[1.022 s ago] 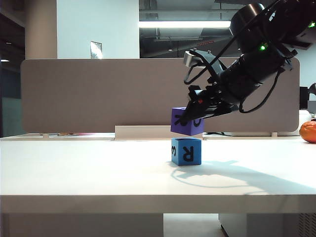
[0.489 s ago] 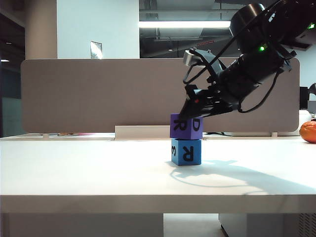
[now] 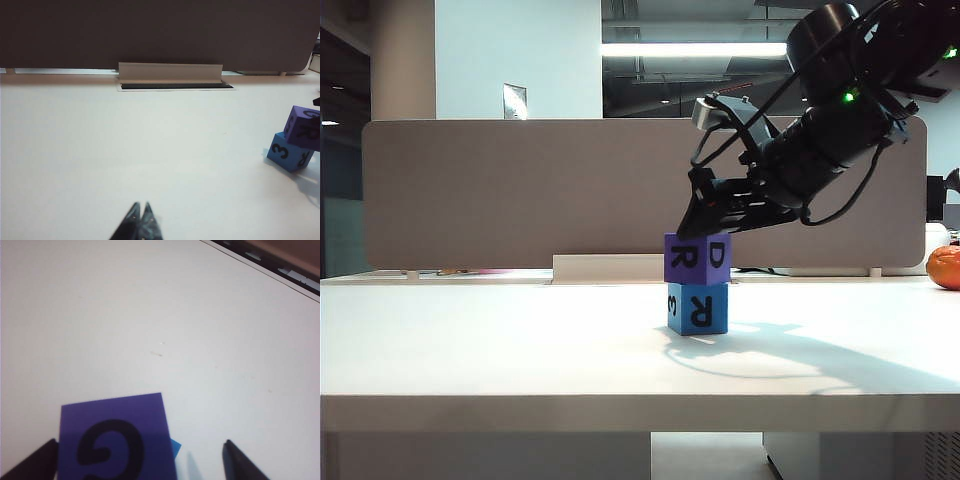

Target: Stack one letter block on top of another letter block.

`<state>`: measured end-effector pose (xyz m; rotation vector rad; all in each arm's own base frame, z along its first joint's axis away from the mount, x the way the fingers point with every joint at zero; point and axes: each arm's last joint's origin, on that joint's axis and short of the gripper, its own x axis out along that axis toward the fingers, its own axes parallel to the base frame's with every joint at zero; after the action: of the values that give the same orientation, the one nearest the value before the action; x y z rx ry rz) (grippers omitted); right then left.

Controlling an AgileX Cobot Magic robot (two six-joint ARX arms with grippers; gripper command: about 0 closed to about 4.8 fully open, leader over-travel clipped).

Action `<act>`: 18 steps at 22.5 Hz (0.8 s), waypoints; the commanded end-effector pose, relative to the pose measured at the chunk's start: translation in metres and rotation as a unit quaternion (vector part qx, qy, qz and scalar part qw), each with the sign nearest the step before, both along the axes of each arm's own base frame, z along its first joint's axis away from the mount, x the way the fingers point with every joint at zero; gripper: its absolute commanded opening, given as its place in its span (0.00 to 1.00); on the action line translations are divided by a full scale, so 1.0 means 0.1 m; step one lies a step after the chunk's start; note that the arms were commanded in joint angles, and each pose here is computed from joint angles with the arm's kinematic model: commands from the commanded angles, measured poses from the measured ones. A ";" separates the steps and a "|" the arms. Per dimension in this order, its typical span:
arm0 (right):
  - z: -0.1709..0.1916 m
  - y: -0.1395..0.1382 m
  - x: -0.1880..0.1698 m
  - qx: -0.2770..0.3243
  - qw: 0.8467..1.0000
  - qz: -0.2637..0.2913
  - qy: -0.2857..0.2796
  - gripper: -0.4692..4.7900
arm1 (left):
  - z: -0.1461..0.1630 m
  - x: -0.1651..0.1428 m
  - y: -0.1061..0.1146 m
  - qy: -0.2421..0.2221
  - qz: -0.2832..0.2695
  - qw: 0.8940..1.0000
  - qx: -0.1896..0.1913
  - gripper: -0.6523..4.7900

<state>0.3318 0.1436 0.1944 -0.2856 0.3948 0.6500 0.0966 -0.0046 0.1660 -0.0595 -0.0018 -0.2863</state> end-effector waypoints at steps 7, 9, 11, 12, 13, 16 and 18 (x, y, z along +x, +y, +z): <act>0.36 0.04 0.08 0.042 0.998 -0.009 -0.045 1.00 | 0.03 0.00 0.00 -0.007 -0.003 1.000 -0.001 0.11; 0.39 0.04 0.07 0.043 0.998 -0.009 -0.048 1.00 | 0.03 0.00 0.00 -0.007 -0.003 1.000 -0.001 0.11; 0.43 0.03 0.06 0.042 0.998 -0.013 -0.052 1.00 | 0.03 0.00 0.00 -0.007 -0.003 1.000 -0.001 0.11; 0.46 0.02 0.05 0.043 0.997 -0.014 -0.055 1.00 | 0.03 0.00 0.00 -0.007 -0.003 1.000 -0.001 0.11; 0.48 0.01 0.03 0.044 0.997 -0.014 -0.057 0.96 | 0.03 0.00 0.00 -0.007 -0.003 1.000 -0.001 0.11; 0.58 -0.02 -0.01 0.044 0.997 -0.021 -0.064 0.66 | 0.03 0.00 0.00 -0.007 -0.003 1.000 -0.001 0.11; 0.63 -0.04 -0.04 0.039 0.996 -0.034 -0.067 0.41 | 0.03 0.00 0.00 -0.007 -0.003 1.000 -0.001 0.11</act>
<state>0.3297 0.1413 0.2517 -0.2354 0.2532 0.6003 0.0966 -0.0049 0.1659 -0.0595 -0.0014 -0.2898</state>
